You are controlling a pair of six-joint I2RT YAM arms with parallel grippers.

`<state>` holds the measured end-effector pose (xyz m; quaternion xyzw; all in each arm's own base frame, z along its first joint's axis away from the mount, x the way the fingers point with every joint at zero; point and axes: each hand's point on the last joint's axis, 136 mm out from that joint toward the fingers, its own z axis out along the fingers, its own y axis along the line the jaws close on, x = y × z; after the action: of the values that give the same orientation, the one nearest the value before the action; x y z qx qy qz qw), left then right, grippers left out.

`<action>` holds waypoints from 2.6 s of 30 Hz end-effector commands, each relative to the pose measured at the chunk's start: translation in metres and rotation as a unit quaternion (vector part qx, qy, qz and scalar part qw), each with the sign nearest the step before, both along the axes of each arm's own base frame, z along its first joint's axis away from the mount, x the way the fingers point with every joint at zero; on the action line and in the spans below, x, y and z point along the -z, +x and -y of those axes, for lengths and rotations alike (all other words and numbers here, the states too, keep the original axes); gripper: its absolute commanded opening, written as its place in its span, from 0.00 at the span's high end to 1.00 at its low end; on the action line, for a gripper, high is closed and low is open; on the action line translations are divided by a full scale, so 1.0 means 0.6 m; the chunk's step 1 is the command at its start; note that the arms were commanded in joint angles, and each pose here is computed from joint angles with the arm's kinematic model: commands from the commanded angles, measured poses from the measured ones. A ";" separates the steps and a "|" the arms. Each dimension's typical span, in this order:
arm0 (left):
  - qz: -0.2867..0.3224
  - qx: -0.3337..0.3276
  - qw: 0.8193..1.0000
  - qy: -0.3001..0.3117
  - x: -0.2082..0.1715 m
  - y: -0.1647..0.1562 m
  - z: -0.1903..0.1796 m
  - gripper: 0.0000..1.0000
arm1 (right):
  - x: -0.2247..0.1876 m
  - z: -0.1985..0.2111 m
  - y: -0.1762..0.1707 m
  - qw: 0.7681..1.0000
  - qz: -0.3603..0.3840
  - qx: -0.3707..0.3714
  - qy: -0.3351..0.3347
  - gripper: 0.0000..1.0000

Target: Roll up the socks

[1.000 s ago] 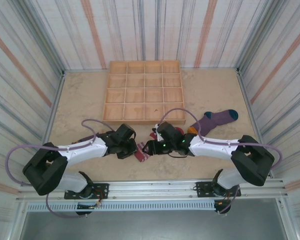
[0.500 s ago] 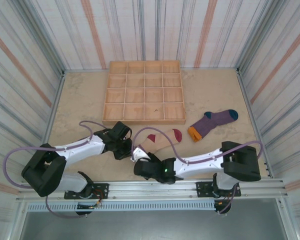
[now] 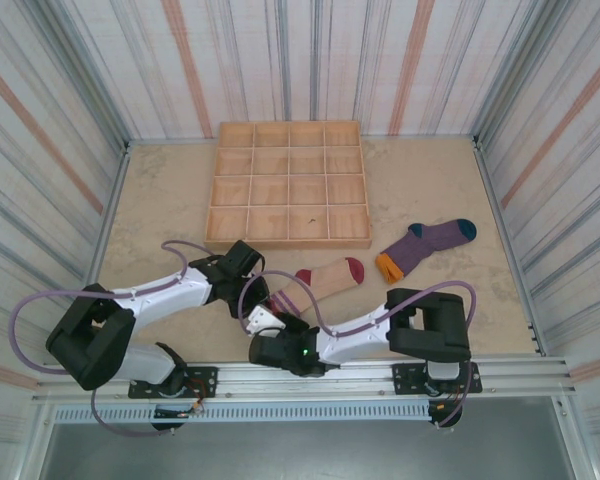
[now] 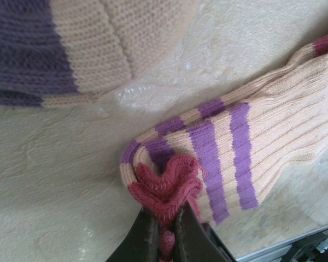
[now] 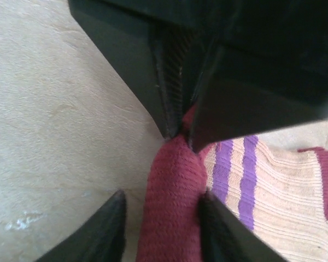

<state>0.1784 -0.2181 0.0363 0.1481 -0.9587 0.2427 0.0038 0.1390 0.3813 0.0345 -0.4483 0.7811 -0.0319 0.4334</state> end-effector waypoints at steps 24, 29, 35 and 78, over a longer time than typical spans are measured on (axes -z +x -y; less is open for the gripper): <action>0.063 -0.024 0.997 -0.027 -0.079 0.009 -0.034 0.36 | 0.006 0.054 0.030 0.924 -0.260 0.072 0.272 1.00; 0.054 -0.028 0.998 -0.030 -0.063 0.005 -0.034 0.37 | 0.010 0.059 0.031 0.896 -0.317 0.086 0.299 1.00; 0.059 -0.024 0.998 -0.024 -0.052 0.002 -0.025 0.38 | 0.008 0.075 0.041 0.833 -0.395 0.134 0.364 1.00; 0.187 0.054 0.979 -0.058 -0.045 0.047 0.146 0.45 | 0.116 0.285 -0.013 0.620 -0.470 0.490 0.392 1.00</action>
<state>0.1953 -0.2915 0.0530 0.0604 -0.9421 0.3071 -0.1202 0.1599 0.2643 0.0223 0.2158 0.8785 0.4138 0.1017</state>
